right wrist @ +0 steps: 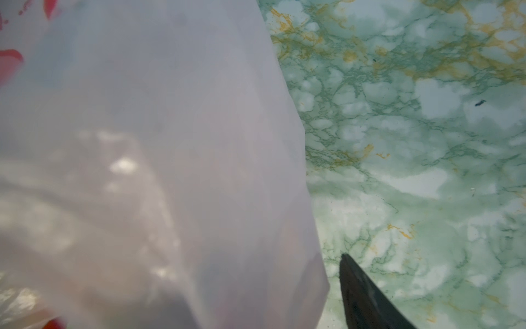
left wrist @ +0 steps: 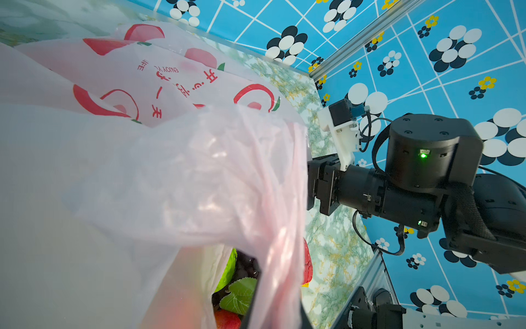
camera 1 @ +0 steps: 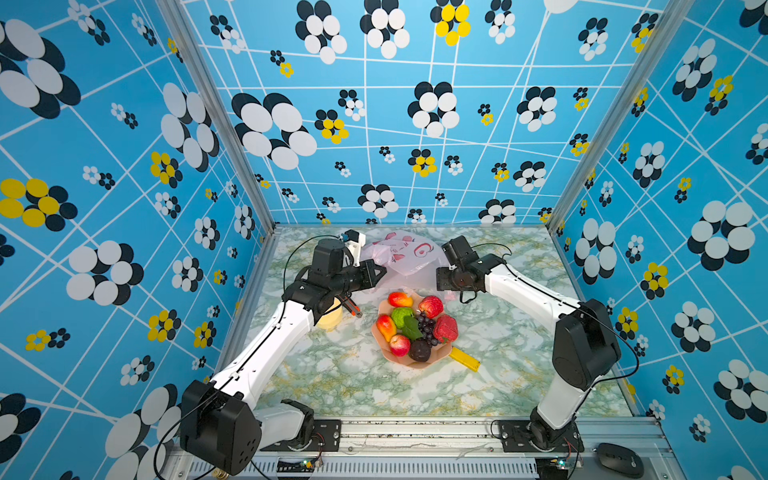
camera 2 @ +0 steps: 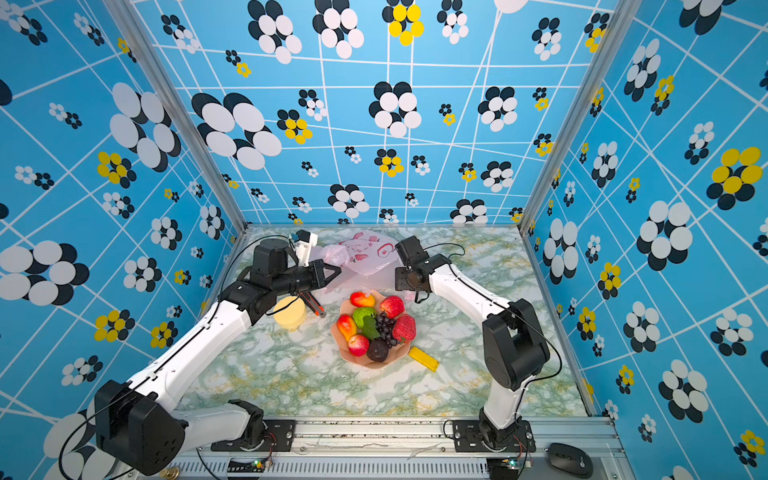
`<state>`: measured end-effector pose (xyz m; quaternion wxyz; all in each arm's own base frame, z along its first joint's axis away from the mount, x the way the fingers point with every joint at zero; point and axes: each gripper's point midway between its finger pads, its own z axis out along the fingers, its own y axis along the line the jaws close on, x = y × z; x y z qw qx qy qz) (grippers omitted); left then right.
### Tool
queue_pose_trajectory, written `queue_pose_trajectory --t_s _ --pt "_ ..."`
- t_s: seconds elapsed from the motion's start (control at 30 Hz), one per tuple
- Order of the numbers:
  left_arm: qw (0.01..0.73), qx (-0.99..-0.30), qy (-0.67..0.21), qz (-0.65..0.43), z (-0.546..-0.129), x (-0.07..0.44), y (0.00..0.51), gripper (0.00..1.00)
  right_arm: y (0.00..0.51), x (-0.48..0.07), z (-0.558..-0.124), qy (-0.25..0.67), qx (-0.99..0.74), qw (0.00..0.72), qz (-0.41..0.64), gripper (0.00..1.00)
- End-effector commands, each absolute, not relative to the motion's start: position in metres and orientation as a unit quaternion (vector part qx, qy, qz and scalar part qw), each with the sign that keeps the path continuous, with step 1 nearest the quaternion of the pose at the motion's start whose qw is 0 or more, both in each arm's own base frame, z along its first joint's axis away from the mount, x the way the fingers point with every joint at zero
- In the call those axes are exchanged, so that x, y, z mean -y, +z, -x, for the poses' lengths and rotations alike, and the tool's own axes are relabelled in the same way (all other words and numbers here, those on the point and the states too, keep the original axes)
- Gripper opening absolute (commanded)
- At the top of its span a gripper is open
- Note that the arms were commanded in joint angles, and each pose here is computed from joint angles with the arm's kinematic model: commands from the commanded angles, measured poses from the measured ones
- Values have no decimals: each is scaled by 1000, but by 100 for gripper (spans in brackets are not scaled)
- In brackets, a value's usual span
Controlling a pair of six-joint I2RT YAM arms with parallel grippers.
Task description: Place the fruits into the plastic bag
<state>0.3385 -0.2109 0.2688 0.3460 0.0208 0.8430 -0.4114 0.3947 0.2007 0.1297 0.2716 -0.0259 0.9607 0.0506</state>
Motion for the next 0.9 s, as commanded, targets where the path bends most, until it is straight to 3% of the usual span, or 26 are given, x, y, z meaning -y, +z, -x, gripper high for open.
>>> queue_pose_trajectory --t_s 0.0,0.17,0.2,0.33,0.47,0.67,0.87 --pt "360 -836 -412 -29 -336 208 283 0 125 -197 -384 61 -963 262 20 56" --pt "359 -843 -400 -26 -332 203 281 0 141 -199 -378 85 -958 274 18 2" --pt "358 -845 -397 -27 -331 201 280 0 147 -199 -377 90 -956 279 19 0" --pt "346 -865 -361 -25 -334 191 268 0 185 -203 -384 111 -935 334 37 0" --pt "363 -863 -351 -10 -366 175 282 0 251 -229 -422 132 -898 408 95 0" --pt "520 -783 -338 -45 -386 163 422 0 428 -276 -439 230 -771 576 145 0" --pt "661 -664 -322 -135 -318 172 551 0 565 -288 -366 313 -615 693 211 0"
